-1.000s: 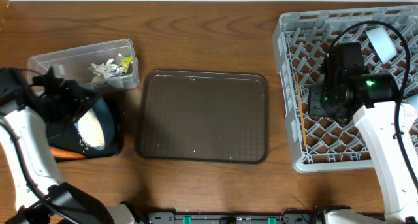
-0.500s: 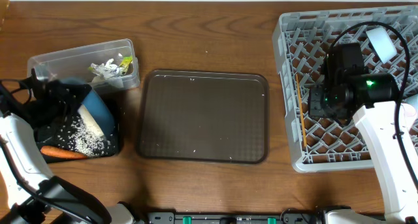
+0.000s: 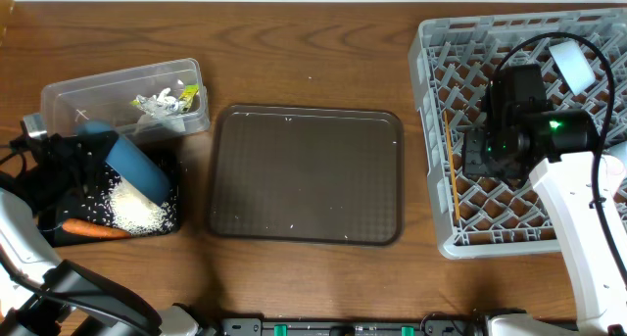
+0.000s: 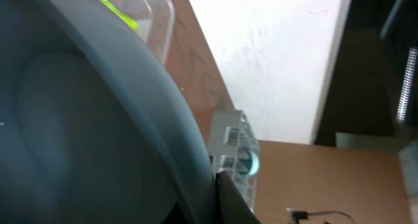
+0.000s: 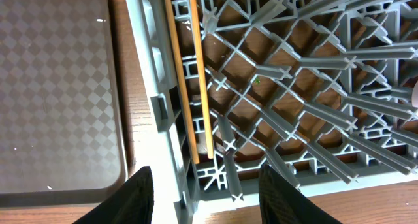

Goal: Sort waste into correct bins and load items into the dishwasher rack
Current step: 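Carry the emptied blue plate right and set it on the brown tray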

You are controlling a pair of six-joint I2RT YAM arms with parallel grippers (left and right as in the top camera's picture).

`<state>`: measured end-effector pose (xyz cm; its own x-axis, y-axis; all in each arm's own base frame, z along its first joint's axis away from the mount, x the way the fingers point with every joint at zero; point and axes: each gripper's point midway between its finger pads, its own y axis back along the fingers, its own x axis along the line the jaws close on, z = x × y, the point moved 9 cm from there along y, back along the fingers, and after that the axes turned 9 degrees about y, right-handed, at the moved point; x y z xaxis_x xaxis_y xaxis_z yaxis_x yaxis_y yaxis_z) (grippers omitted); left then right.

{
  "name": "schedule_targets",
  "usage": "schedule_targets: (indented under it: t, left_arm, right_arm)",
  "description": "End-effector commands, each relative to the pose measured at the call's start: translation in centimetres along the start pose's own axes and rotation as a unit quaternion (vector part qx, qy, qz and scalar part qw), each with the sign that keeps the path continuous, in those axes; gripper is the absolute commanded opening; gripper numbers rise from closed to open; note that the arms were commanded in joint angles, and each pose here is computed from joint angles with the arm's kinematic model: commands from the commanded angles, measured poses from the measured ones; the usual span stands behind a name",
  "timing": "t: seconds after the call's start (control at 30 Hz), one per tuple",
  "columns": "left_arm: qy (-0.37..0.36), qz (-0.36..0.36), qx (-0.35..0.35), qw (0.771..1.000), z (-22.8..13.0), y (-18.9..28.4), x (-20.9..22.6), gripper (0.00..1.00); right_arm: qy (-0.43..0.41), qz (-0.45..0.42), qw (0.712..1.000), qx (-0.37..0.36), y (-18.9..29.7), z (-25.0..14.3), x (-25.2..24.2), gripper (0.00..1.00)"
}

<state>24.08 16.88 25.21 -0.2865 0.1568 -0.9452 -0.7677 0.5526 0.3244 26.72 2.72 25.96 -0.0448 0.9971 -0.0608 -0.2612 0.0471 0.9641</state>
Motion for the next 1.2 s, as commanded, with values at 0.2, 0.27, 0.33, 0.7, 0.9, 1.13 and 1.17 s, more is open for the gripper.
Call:
schedule_targets:
  t: [0.2,0.27,0.33,0.7,0.9,1.13,1.17]
  left_arm:
    - [-0.009,-0.017,0.0,1.0,-0.1,0.4,0.0,0.06]
    - [-0.015,-0.034,0.0,0.999,-0.2,0.6,-0.2,0.06]
    - [0.006,-0.006,-0.009,1.0,0.1,0.6,0.3,0.06]
    - [0.01,-0.034,0.001,0.999,-0.2,0.6,-0.2,0.06]
    - [-0.019,-0.033,0.039,0.999,-2.4,-0.9,-1.9,0.06]
    - [-0.132,0.03,0.102,0.986,-8.2,-4.0,-5.7,0.06]
    - [-0.153,0.043,0.116,0.98,-9.3,-4.6,-6.1,0.06]
  right_arm:
    - [-0.006,-0.007,1.0,0.002,0.0,0.0,-0.4,0.46]
    - [-0.006,-0.007,1.0,0.002,0.0,0.0,-0.4,0.46]
    - [-0.006,-0.007,1.0,0.002,0.0,0.0,-0.4,0.46]
    - [-0.006,-0.007,1.0,0.002,0.0,0.0,-0.4,0.46]
    - [-0.006,-0.007,1.0,0.003,0.0,0.0,-0.4,0.46]
    - [-0.006,-0.007,1.0,0.003,0.0,0.0,-0.4,0.46]
    - [-0.008,-0.007,1.0,0.003,0.0,0.0,-0.4,0.47]
